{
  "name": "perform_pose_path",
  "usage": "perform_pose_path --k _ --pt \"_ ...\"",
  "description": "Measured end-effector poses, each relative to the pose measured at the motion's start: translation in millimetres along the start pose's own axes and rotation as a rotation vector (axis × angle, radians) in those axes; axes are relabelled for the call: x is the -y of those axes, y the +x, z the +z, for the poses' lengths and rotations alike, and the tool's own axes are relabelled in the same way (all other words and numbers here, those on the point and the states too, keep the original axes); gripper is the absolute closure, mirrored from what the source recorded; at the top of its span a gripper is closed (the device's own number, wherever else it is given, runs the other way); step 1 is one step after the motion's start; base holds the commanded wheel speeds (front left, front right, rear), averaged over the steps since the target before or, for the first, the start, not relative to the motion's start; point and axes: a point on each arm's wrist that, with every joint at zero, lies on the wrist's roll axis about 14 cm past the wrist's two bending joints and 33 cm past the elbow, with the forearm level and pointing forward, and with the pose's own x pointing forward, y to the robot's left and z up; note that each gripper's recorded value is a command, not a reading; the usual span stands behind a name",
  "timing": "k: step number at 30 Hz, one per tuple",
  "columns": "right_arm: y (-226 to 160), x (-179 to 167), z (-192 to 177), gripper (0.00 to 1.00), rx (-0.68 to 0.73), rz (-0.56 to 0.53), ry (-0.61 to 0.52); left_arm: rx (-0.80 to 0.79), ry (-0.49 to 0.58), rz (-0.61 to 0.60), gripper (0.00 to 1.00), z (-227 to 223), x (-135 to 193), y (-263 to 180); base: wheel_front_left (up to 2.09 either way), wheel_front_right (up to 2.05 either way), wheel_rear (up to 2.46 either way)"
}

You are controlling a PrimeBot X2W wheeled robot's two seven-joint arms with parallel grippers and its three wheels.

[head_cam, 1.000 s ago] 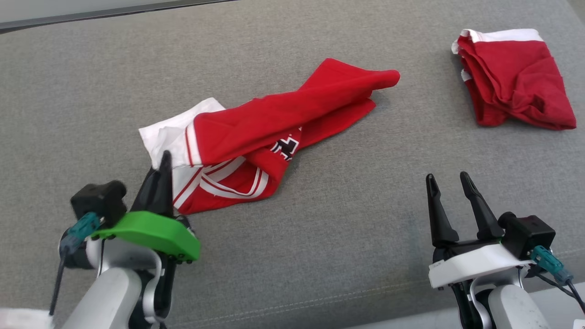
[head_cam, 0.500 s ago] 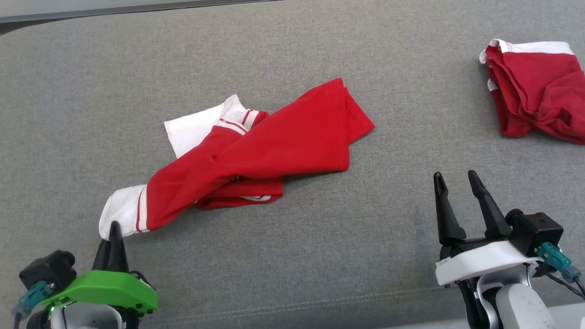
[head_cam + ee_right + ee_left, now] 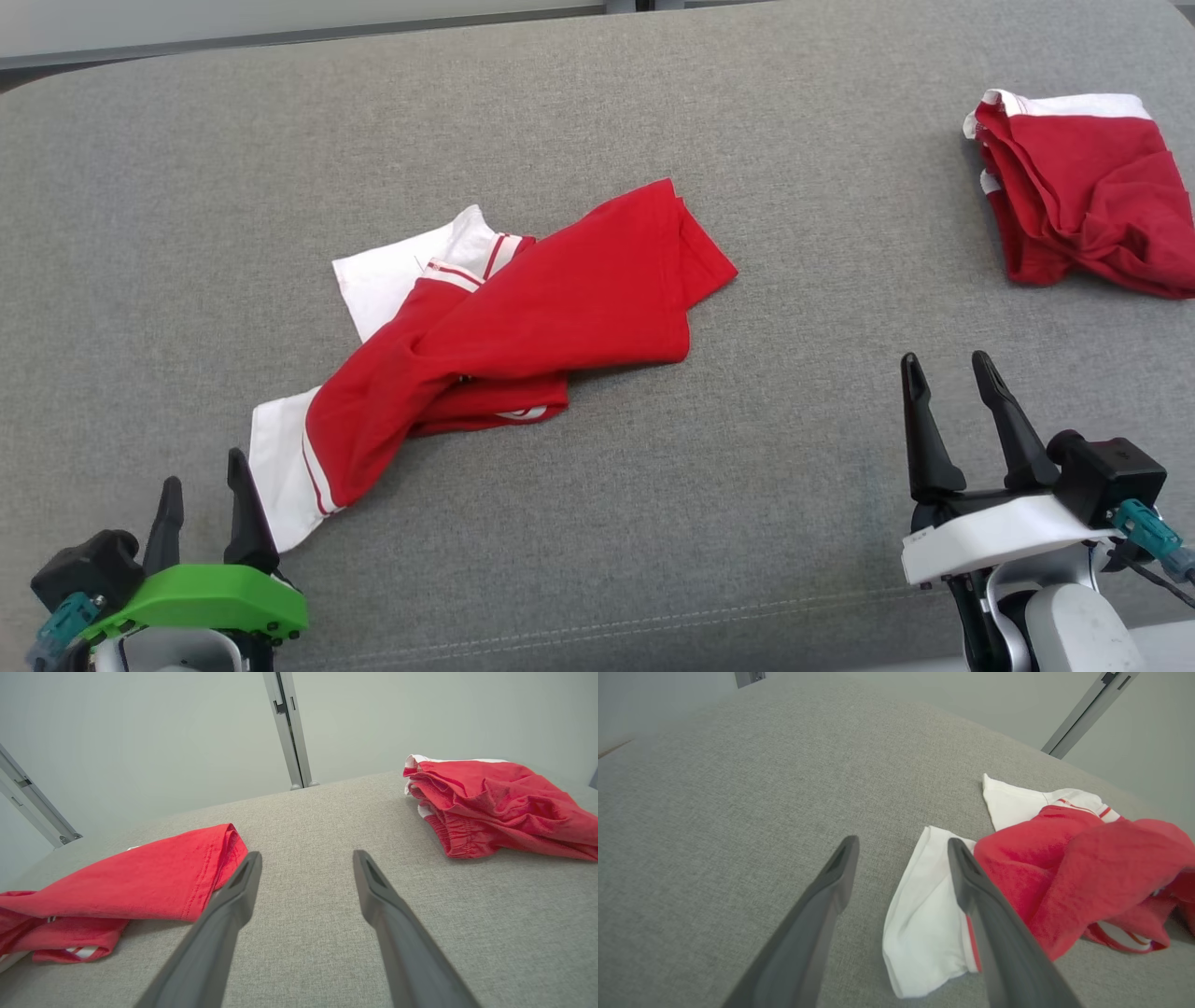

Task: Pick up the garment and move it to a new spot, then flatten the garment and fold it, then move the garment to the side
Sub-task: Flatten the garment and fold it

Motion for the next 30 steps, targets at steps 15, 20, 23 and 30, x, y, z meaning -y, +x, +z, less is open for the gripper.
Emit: perform_pose_path --k 15,20,23,30 --pt "-5.3 -17.2 22.8 0.0 0.052 0.052 -0.048 0.338 0.163 -0.177 0.0 92.6 50.8 -14.9 0.0 0.0 0.0" --pt "-13.7 -27.2 27.5 0.0 0.06 0.078 -0.055 0.377 0.207 -0.203 0.0 101.3 53.9 -29.6 0.0 0.0 0.0" --pt "-19.0 -31.4 31.1 0.0 0.069 0.089 -0.056 0.378 0.214 -0.209 0.0 99.9 52.8 -37.9 0.0 0.0 0.0" --pt "-33.1 -30.8 34.8 0.0 0.074 0.082 -0.062 0.319 0.271 -0.263 0.0 82.6 54.9 -53.2 0.0 0.0 0.0"
